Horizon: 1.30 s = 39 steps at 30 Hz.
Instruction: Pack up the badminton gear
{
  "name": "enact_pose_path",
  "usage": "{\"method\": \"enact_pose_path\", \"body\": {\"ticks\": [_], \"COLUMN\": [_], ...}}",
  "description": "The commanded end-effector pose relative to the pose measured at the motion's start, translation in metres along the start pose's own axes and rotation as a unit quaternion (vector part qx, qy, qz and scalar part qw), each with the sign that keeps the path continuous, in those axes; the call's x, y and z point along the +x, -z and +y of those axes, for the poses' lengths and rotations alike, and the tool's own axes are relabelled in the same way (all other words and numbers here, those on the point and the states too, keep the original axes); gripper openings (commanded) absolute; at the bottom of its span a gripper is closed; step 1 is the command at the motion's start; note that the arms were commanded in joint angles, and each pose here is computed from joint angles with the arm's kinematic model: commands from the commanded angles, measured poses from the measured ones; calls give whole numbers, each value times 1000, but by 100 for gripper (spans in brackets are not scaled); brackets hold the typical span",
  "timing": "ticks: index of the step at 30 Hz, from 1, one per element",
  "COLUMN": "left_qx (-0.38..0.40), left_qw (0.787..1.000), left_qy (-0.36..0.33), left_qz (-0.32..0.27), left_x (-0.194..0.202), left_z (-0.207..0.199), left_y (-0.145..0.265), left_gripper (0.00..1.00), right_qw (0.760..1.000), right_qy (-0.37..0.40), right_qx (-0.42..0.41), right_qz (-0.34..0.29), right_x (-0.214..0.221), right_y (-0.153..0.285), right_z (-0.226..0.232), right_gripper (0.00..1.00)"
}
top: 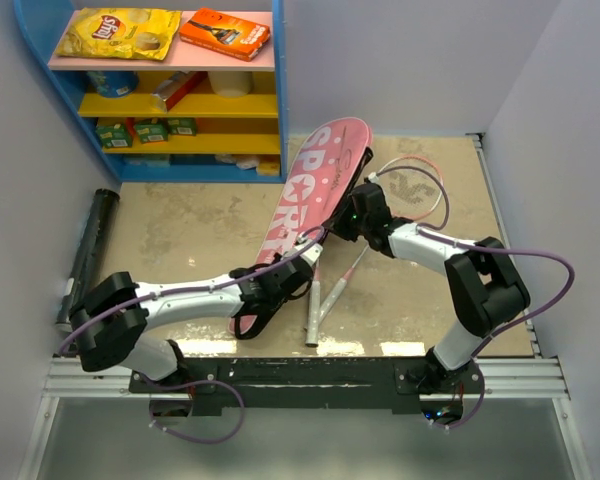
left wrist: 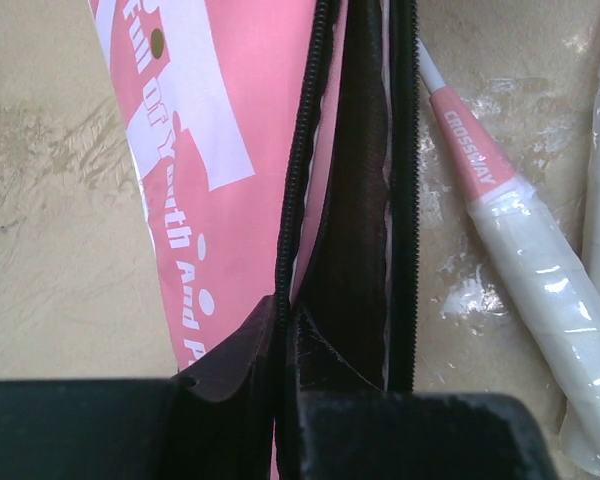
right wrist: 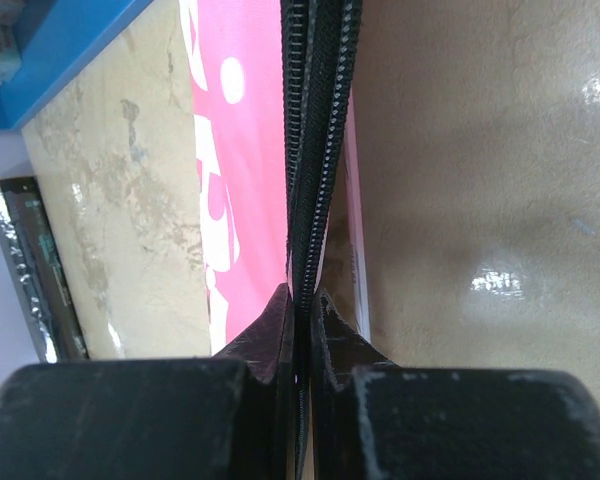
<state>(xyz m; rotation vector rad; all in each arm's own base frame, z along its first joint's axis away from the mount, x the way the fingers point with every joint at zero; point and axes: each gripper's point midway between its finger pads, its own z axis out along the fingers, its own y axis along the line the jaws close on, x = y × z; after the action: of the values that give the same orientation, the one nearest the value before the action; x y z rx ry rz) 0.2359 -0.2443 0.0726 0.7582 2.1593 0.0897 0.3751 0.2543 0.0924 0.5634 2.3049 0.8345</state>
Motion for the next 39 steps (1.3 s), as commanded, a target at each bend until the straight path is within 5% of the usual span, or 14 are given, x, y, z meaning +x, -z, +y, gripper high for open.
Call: {"method": "enact_pose_path", "body": {"ticks": [1,5,11,24,39], "left_qx": [10,10,5,57,73], "left_qw": [999,996,993,978,950], "left_qy": [39,85,113,188,275], "left_qz": [-37,-37,-39,-71,-127], "left_x": [-26,-31,-41,-96,-150], "left_z": [14,34,48,58,124], "left_y": [3,-2,-9,-19,-15], "left_gripper": [0,0,0,0,0], "right_qw": [998,995,985,960,978], "right_qy": [58,92,152,167,165], "right_qx": [-18,1,56,212,125], "right_qz": [-5,-24,-52,-78,-5], "right_x": [-13,-30,-57,-60,-20], "right_y": [16,31,61,90,38], "right_z": [20,21,16,-69,-44], "right_gripper": [0,43,56,55,50]}}
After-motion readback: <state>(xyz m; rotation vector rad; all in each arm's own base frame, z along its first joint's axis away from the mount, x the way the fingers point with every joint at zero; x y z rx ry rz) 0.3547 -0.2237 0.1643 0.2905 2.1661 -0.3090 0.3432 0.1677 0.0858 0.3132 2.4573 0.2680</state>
